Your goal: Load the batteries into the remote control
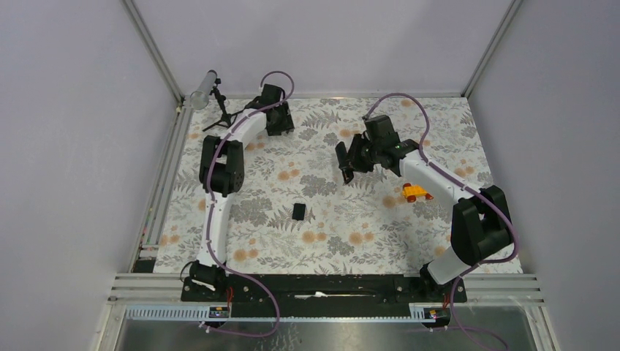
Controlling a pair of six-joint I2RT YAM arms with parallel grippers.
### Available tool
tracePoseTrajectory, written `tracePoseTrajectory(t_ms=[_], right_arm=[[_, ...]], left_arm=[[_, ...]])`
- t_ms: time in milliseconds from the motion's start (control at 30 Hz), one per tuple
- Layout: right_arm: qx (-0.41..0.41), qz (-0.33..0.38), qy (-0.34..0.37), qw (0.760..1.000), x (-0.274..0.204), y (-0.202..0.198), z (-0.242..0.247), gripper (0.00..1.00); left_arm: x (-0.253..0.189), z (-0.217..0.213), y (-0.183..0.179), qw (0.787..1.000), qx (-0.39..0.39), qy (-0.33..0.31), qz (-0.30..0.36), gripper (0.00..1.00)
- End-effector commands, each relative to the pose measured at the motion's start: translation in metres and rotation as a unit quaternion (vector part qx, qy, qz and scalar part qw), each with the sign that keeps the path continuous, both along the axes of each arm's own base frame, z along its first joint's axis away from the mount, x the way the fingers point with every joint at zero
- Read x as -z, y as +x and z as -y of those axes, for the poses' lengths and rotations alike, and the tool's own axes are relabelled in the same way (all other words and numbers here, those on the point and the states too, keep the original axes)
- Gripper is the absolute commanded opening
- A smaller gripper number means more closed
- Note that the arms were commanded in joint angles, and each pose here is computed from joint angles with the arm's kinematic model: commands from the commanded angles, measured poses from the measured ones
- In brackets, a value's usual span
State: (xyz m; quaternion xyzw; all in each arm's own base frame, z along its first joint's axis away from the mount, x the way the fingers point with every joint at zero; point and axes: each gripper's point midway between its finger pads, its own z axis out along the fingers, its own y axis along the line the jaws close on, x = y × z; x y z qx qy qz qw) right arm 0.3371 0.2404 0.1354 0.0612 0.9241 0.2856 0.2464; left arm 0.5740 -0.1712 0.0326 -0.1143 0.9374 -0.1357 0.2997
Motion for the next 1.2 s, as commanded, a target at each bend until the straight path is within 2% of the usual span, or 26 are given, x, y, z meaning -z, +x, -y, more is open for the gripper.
tracePoseTrajectory(t_ms=[0,167,400,667,833,1000,1133,1167], right_arm=[[-0.005,0.031,0.015,0.999,-0.023,0.011,-0.001,0.00],[-0.006,0.029,0.017,0.999,-0.022,0.013,-0.001,0.00],[-0.006,0.029,0.019,0.999,-0.024,0.012,0.000,0.00],[-0.002,0.031,0.019,0.999,-0.025,0.013,0.004,0.00],[-0.003,0.031,0.020,0.999,-0.026,0.013,0.003,0.00],[-0.003,0.030,0.022,0.999,-0.026,0.013,0.003,0.00],[-0.002,0.030,0.023,0.999,-0.026,0.012,0.003,0.00],[-0.001,0.030,0.022,0.999,-0.025,0.012,0.004,0.00]], left_arm=[[0.010,0.002,-0.014,0.999,0.011,0.047,-0.019,0.51],[0.008,0.015,-0.015,0.998,0.013,0.060,-0.017,0.45],[0.006,0.024,0.003,0.998,0.004,0.054,-0.011,0.39],[0.008,0.030,0.001,0.999,0.014,0.042,-0.015,0.24],[0.011,0.037,-0.012,0.998,0.036,0.052,-0.025,0.25],[0.013,0.033,-0.020,0.997,0.030,0.065,-0.033,0.15],[0.014,0.033,-0.023,0.997,0.029,0.067,-0.036,0.00],[0.013,0.033,-0.024,0.997,0.032,0.066,-0.037,0.00]])
